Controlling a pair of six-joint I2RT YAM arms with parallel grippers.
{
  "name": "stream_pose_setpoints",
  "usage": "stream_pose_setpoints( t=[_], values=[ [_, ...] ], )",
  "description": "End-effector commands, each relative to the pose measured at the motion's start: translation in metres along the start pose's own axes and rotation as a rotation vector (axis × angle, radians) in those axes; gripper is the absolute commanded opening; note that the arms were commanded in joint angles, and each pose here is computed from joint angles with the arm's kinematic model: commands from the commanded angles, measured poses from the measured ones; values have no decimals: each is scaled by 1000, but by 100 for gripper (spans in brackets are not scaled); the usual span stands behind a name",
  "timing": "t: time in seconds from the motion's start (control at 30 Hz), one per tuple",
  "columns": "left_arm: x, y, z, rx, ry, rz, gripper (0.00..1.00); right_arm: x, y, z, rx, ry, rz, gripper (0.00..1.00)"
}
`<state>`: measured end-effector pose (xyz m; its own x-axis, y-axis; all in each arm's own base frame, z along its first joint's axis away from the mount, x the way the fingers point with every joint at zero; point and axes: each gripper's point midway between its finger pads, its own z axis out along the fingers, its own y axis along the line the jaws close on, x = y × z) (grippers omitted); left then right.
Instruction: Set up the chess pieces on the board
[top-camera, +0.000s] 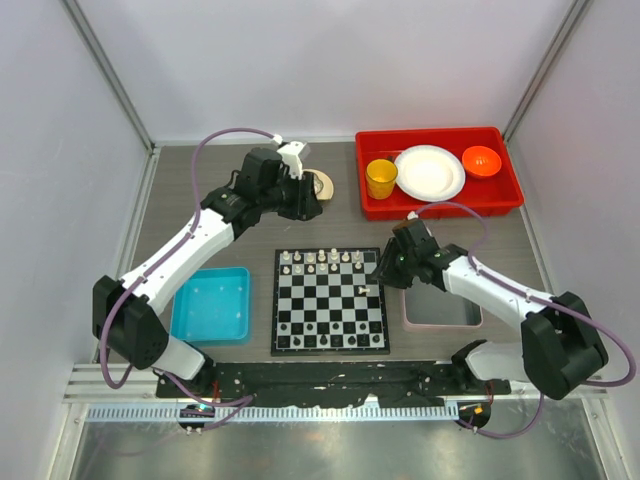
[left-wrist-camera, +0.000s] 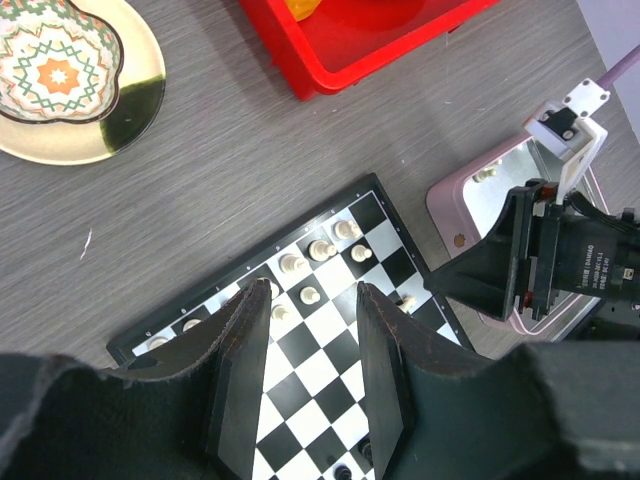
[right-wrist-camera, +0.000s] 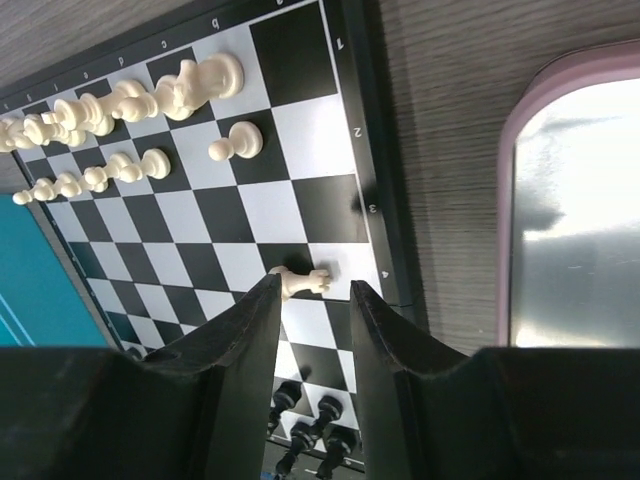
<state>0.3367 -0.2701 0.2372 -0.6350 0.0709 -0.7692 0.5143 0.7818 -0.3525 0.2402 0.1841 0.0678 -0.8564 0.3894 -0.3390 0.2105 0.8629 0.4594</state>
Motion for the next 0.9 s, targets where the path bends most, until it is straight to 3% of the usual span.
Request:
stream_pose_setpoints(
  t=[0.0, 0.2, 0.37, 0.87],
  values=[
    [-12, -1, 1, 14, -43, 6, 43, 7, 22, 2, -91, 58, 42, 39],
    [-13, -2, 0, 17, -45, 7, 43, 25, 19, 10, -87, 150, 53, 40],
    [-13, -2, 1, 16, -43, 6, 43, 34, 16, 15, -83, 183, 68, 51],
    [-12, -1, 1, 12, -42, 6, 43, 34, 22, 31, -105, 182, 127, 49]
  ],
)
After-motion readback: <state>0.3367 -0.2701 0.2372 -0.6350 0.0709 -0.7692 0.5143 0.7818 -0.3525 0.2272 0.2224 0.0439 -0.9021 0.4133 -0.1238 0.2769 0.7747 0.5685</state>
